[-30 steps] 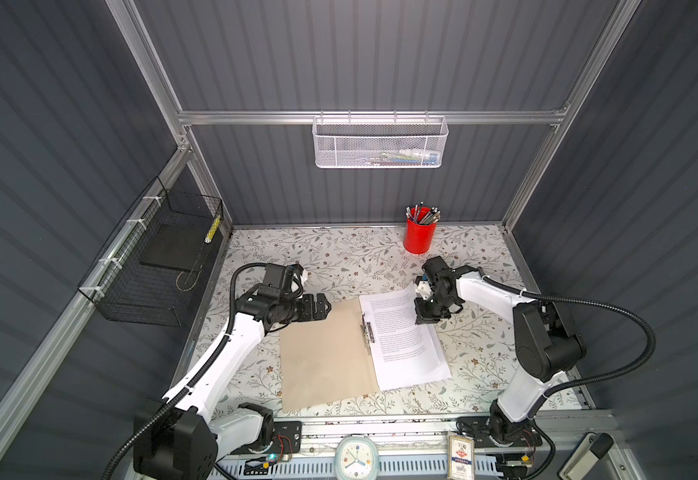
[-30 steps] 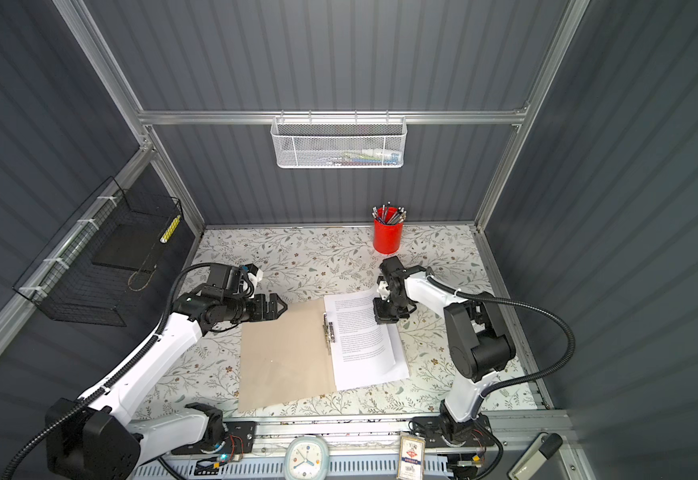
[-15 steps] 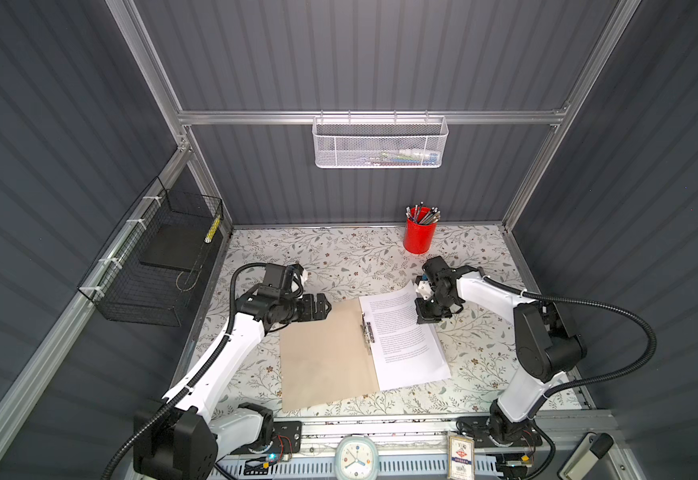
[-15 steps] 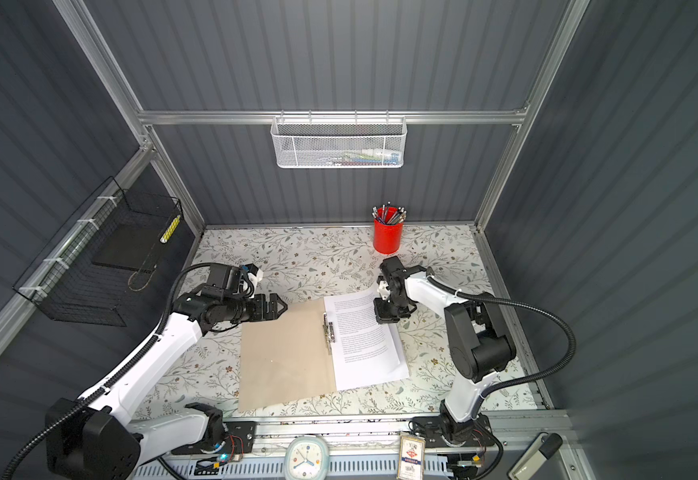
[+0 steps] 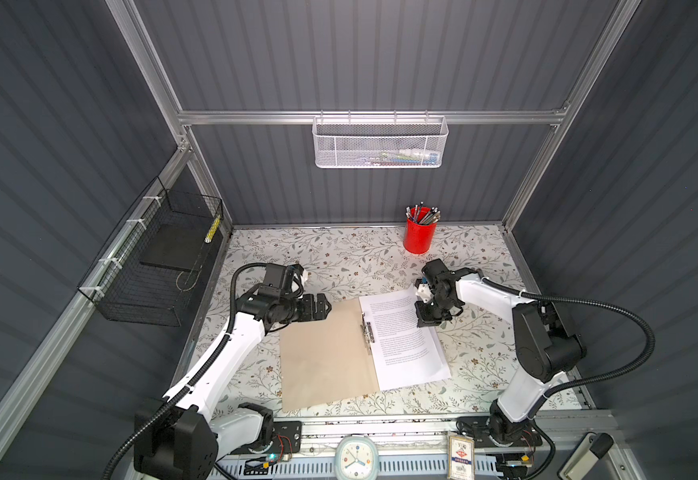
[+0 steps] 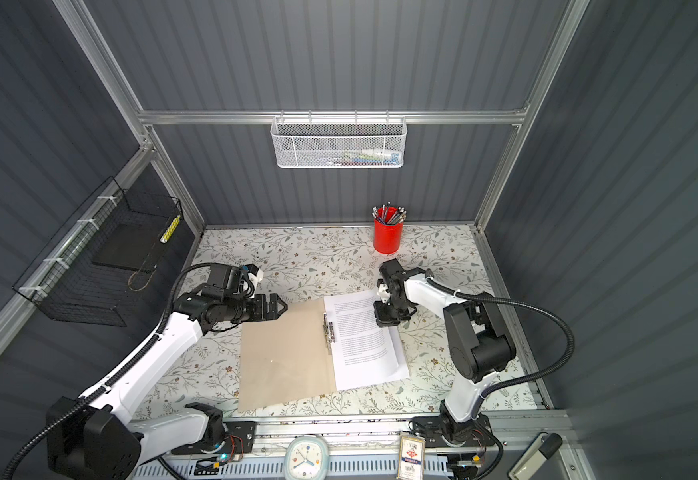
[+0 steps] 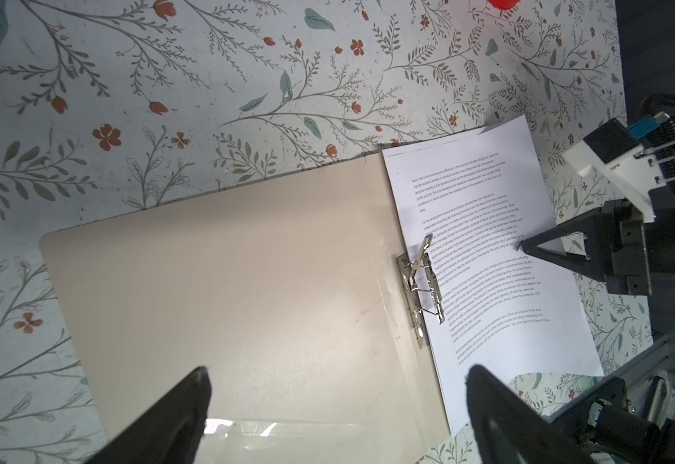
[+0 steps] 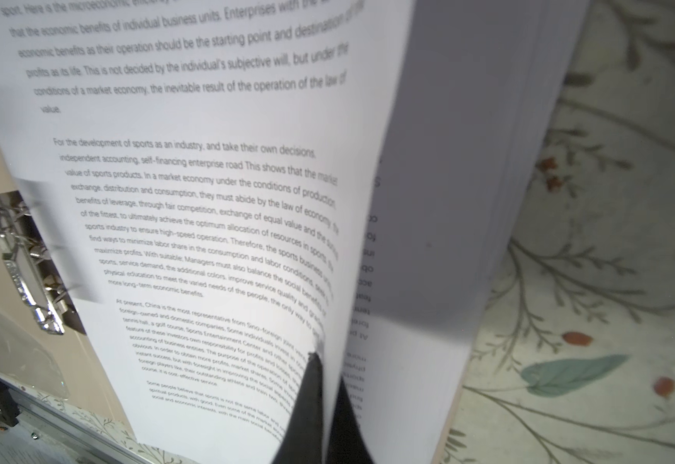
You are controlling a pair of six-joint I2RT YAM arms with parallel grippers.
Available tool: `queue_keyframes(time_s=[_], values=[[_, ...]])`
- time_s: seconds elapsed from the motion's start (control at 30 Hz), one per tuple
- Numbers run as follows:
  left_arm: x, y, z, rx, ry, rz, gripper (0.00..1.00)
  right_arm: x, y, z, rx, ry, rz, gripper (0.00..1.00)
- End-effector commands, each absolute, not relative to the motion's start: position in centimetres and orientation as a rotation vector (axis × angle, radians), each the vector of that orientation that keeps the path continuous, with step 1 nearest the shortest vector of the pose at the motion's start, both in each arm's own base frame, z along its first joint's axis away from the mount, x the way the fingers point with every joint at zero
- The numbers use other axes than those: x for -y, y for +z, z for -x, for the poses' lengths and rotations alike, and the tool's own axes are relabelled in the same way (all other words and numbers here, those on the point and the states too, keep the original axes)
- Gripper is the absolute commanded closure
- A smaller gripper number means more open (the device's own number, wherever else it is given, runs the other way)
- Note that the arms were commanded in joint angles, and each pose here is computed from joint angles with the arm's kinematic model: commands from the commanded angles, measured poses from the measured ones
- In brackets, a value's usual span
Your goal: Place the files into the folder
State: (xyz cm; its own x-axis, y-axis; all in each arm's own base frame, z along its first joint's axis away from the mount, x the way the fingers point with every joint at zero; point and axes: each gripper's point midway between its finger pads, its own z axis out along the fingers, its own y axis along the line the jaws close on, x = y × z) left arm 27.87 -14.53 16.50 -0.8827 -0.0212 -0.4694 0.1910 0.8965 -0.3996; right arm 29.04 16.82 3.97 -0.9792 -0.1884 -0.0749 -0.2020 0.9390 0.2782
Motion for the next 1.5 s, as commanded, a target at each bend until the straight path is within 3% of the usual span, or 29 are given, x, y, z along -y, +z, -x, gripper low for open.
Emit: queue_keyframes(time_s=[0.0, 0.2, 0.37, 0.7, 1.0, 1.07, 1.47], values=[[14.9, 16.2, -27.5, -2.601, -0.631, -0.159, 0.00, -17.0, 4.2, -28.6, -3.046, 0.460, 0.314, 1.00], [15.0, 16.2, -27.5, -2.602, -0.634, -0.160, 0.00, -17.4, 4.1, -28.7, -3.049, 0.474, 0.314, 1.00], [14.9, 16.3, -27.5, -2.600, -0.634, -0.159, 0.00, -17.7, 4.0, -28.8, -3.047, 0.485, 0.309, 0.91], [15.0, 16.3, -27.5, -2.601, -0.637, -0.161, 0.00, -18.0, 3.8, -28.8, -3.049, 0.496, 0.299, 0.87], [14.9, 15.7, -27.4, -2.620, -0.637, -0.141, 0.00, -15.6, 4.3, -29.9, -2.996, 0.333, 0.188, 0.31], [15.3, 15.3, -27.2, -2.629, -0.673, -0.134, 0.00, -14.9, 4.6, -30.3, -2.973, 0.314, 0.142, 0.04], [20.7, 10.6, -25.1, -2.756, -0.817, -0.140, 0.01, -13.2, 4.7, -31.4, -2.817, 0.544, -0.164, 0.01]])
